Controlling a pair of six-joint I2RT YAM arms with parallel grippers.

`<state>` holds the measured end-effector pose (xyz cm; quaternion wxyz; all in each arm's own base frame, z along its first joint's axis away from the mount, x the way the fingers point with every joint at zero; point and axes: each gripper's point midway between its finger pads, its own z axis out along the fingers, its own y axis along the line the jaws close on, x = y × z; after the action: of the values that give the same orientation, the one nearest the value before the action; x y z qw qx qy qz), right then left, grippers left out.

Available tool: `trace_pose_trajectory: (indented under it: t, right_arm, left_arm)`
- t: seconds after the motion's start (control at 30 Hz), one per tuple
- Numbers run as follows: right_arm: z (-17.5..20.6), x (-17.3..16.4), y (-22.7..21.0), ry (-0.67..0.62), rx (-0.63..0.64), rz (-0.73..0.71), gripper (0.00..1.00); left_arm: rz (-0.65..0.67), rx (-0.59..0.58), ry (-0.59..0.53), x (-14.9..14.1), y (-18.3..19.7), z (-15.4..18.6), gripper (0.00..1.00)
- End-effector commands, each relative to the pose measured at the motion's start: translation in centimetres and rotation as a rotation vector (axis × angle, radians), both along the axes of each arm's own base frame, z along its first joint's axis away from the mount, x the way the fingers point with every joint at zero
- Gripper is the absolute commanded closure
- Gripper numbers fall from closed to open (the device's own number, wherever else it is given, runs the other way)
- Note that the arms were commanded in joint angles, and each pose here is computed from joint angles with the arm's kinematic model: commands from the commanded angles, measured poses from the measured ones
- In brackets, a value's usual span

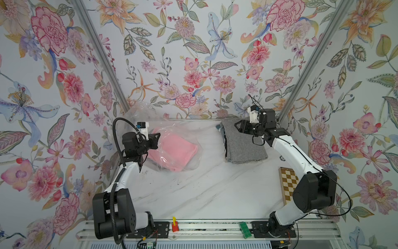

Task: Take the blanket out of the vacuum bag
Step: Place the blanket at the center of the board.

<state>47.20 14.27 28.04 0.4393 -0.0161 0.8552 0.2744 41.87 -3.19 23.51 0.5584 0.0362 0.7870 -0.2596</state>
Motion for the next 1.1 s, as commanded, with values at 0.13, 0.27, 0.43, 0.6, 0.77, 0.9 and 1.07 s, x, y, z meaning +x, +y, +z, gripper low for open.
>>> trace_pose_trajectory:
  t: [0.13, 0.27, 0.43, 0.6, 0.77, 0.9, 1.07]
  right_arm:
    - [-0.1, 7.4, -4.2, -0.098, 0.13, -0.057, 0.45]
    - [-0.6, 11.3, -6.5, -0.147, 0.27, -0.065, 0.47]
    - [-4.7, 15.0, -7.2, -0.096, 0.446, -0.035, 0.48]
    - [-12.1, 16.3, -8.0, 0.037, 0.468, -0.128, 0.49]
    - [-17.2, 15.5, -9.3, 0.131, 0.392, -0.217, 0.5]
    - [-19.0, 14.9, -10.4, 0.168, 0.326, -0.262, 0.49]
    - [-18.2, 15.0, -10.4, 0.129, 0.306, -0.236, 0.49]
  left_arm:
    - [0.024, 0.037, -0.037, 0.6, 1.0, 1.3, 0.95]
    - [0.025, 0.039, -0.036, 0.6, 1.0, 1.3, 0.95]
    - [0.029, 0.047, -0.034, 0.6, 1.1, 1.2, 0.95]
    - [0.033, 0.057, -0.029, 0.5, 1.2, 1.1, 0.95]
    - [0.034, 0.064, -0.033, 0.5, 1.2, 1.3, 0.95]
    - [0.036, 0.064, -0.032, 0.5, 1.3, 1.3, 0.95]
    - [0.035, 0.061, -0.032, 0.4, 1.3, 1.3, 0.95]
